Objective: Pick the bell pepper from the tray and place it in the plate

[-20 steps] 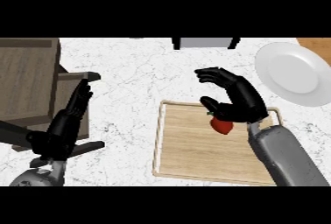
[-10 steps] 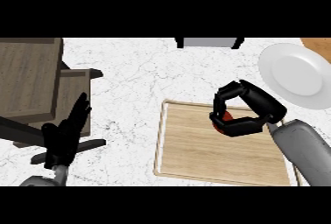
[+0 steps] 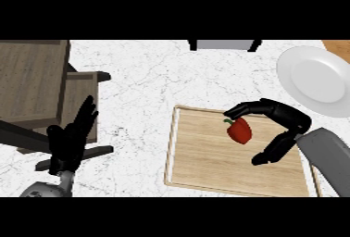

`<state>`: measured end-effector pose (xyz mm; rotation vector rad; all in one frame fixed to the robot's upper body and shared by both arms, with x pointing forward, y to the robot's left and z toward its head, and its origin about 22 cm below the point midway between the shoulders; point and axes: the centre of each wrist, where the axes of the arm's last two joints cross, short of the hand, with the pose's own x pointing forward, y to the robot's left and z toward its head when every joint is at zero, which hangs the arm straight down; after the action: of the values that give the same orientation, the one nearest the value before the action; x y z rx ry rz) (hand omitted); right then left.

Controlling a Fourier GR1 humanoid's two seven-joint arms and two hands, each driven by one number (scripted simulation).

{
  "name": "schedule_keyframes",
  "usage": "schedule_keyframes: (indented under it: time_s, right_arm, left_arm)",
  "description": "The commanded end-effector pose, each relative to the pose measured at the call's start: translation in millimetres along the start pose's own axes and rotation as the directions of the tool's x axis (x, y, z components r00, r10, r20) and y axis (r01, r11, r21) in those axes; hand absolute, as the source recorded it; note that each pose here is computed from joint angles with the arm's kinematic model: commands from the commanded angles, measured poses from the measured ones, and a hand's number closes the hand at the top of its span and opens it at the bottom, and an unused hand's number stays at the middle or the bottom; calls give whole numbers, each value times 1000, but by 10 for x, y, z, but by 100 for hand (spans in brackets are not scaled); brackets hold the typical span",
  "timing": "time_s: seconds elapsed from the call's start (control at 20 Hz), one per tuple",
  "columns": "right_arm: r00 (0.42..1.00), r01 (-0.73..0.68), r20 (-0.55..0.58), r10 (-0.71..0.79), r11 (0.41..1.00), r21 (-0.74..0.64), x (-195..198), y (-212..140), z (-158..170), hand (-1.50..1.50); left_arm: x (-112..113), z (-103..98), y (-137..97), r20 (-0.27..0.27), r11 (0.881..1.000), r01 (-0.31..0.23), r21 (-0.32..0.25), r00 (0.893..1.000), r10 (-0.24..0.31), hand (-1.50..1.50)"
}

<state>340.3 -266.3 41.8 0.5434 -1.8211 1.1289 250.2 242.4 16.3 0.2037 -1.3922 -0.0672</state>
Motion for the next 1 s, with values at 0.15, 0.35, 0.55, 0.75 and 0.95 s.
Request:
schedule_keyframes:
  time_s: [0.15, 0.35, 0.55, 0.75, 0.95]
  right_arm:
    - [935, -353, 47, 351, 911, 216, 168, -460, -122, -150]
    - [891, -439, 25, 453, 847, 299, 211, -565, -243, -150]
    - [850, -442, -46, 525, 757, 481, 307, -660, -276, -150]
    - [810, -449, -51, 584, 673, 588, 206, -480, -582, -150]
    - [798, -431, -75, 598, 654, 622, 240, -531, -711, -150]
  left_arm:
    - [-111, -68, -68, -87, 1000, 11, 8, 996, -10, 0]
    - [-184, 1, -19, -89, 999, 14, 36, 996, -10, 0]
    - [-154, -60, -65, -80, 1000, 10, 19, 997, -8, 0]
    - [-260, -15, -63, -93, 1000, 7, 23, 996, -5, 0]
    - [-296, -82, -14, -119, 999, 16, 47, 993, -10, 0]
